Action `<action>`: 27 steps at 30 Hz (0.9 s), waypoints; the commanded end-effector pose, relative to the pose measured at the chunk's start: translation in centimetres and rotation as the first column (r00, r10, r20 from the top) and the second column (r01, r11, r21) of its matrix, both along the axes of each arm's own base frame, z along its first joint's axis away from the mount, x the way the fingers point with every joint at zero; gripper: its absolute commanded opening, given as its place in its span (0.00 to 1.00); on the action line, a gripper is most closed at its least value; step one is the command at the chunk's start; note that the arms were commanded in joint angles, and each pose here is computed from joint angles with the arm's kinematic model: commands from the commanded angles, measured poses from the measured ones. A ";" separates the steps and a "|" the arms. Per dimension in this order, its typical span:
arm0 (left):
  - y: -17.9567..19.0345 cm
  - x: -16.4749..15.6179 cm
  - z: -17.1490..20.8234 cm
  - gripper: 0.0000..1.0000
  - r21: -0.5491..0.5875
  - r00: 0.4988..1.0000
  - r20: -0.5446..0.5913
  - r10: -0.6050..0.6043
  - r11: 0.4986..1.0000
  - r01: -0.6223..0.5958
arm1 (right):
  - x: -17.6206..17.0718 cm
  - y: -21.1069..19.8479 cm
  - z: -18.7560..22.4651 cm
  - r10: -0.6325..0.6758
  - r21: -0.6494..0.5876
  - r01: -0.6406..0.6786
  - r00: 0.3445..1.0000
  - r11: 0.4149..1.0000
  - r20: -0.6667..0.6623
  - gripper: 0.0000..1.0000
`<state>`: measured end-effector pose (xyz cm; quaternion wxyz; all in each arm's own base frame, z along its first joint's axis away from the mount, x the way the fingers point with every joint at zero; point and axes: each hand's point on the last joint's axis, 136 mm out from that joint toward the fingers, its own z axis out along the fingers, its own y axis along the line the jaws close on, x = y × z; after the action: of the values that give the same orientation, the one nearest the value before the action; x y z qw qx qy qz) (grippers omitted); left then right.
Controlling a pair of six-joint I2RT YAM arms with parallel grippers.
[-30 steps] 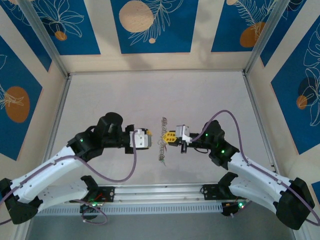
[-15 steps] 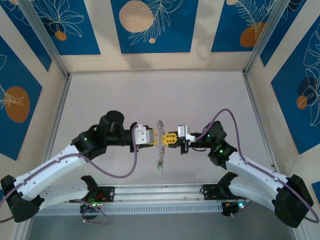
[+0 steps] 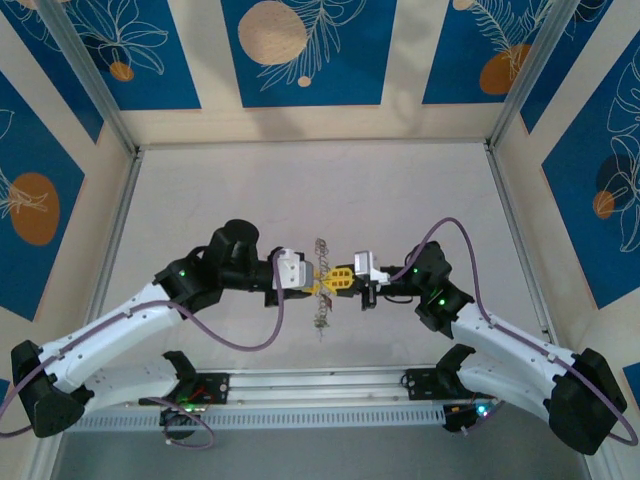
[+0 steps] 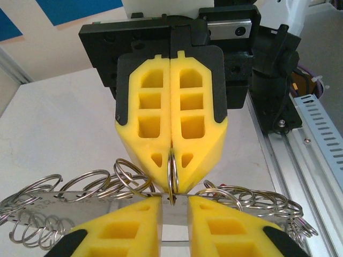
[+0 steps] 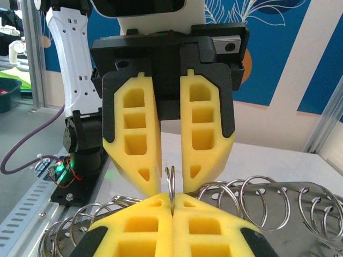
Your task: Put the keys on the keyring
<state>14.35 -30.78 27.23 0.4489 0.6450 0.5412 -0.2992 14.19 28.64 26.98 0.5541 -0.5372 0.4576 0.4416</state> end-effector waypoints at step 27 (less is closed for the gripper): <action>-1.2 0.9 1.5 0.00 -0.004 1.000 -0.026 0.008 1.000 -0.008 | 1.0 1.3 -0.2 -0.123 -0.058 0.133 0.981 0.989 0.150 0.02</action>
<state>15.20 -30.21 24.96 0.4029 0.6435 0.5870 -0.2811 15.07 29.47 24.50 0.5655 -0.5596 0.4863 0.3614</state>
